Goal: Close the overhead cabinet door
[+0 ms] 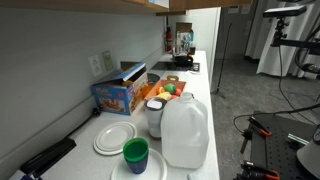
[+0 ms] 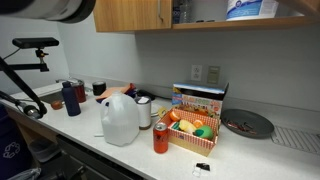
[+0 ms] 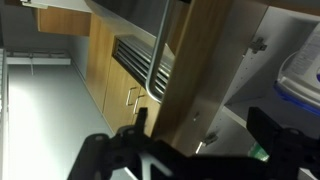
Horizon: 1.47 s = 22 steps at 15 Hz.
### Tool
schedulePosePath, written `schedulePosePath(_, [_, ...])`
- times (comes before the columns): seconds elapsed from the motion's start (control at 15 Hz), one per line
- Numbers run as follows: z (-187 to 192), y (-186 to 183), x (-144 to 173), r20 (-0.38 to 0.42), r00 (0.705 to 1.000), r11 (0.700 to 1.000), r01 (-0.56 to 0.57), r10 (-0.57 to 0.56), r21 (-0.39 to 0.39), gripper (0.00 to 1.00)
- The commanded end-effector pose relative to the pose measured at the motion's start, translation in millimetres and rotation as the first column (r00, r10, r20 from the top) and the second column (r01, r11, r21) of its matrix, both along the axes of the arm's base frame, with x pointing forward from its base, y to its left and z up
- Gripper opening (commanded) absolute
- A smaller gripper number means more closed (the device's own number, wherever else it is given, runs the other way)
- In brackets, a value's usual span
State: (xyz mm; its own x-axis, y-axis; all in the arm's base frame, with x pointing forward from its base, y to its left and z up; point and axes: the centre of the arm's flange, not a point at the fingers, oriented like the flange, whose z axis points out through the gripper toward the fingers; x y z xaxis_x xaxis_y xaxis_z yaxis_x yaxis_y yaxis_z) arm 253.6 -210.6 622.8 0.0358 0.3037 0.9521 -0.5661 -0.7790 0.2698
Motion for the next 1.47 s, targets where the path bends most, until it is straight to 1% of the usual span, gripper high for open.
schedulePosePath(0.0, [-12.8,16.3,-7.4,0.001,0.997,0.995,-0.083,0.083,0.051,1.0])
schedulePosePath(0.27, [-12.5,23.1,-4.2,-0.016,0.981,0.977,-0.19,0.193,0.096,1.0])
schedulePosePath(0.47, [-10.4,25.3,-5.9,-0.027,0.965,0.96,-0.256,0.26,0.113,1.0])
schedulePosePath(0.53, [39.3,-47.3,30.2,-0.031,0.956,0.95,-0.287,0.292,0.123,1.0])
schedulePosePath(0.67, [35.9,-62.9,37.0,-0.051,0.935,0.926,-0.339,0.351,0.169,1.0])
schedulePosePath(0.87, [29.2,-96.0,47.6,-0.05,0.92,0.903,-0.371,0.389,0.217,1.0])
schedulePosePath(0.93, [24.7,-98.3,47.1,-0.049,0.916,0.899,-0.378,0.397,0.224,1.0])
schedulePosePath(1.0, [53.5,-113.7,35.4,-0.047,0.914,0.895,-0.384,0.404,0.226,1.0])
schedulePosePath(1.27, [67.1,-140.1,38.2,-0.074,0.902,0.87,-0.386,0.426,0.306,1.0])
schedulePosePath(1.4, [74.8,-153.2,39.5,-0.085,0.889,0.847,-0.396,0.451,0.356,1.0])
